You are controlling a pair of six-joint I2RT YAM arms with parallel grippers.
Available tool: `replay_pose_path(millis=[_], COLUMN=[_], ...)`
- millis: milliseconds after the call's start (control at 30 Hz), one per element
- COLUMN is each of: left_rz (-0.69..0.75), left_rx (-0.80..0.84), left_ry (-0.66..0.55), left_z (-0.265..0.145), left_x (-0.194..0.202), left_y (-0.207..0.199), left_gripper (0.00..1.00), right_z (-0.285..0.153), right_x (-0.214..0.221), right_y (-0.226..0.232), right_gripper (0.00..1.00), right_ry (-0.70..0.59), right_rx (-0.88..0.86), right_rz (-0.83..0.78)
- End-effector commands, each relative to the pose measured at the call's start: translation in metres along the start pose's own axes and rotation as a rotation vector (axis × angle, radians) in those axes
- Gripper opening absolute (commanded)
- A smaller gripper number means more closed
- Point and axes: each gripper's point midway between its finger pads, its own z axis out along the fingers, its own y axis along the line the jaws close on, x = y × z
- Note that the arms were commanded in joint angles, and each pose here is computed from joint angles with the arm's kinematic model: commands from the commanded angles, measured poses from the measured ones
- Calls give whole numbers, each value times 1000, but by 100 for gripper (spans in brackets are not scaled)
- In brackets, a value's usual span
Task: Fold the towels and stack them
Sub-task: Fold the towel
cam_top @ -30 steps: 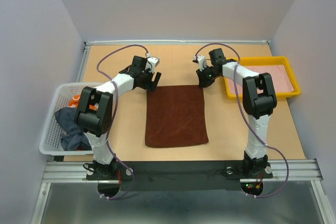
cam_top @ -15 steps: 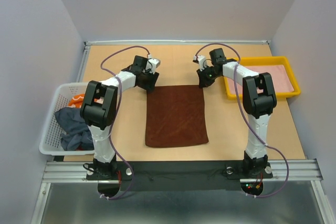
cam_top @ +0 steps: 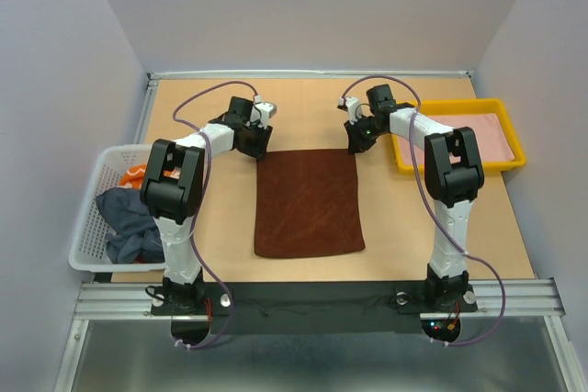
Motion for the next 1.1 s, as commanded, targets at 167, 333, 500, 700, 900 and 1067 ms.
replay_pose_path(millis=[167, 333, 500, 700, 900, 1067], left_rz=[-25, -32, -28, 25, 42, 49], left_rx=[-34, -67, -63, -129, -132, -95], left_ry=[83, 77, -16, -210, -298, -352], left_z=[12, 9, -4, -39, -64, -83], left_x=[18, 15, -22, -86, -111, -116], left_y=[9, 21, 30, 39, 35, 22], left_gripper=[39, 4, 0, 0, 0, 0], right_z=[10, 9, -9, -44, -65, -82], right_x=[20, 13, -25, -90, -108, -109], right_y=[-5, -20, -42, -60, -60, -50], right_gripper=[1, 1, 0, 1, 1, 1], right_ry=[78, 86, 21, -138, -194, -226], right_rx=[10, 79, 189, 298, 336, 340], right_rz=[7, 2, -8, -12, -26, -33])
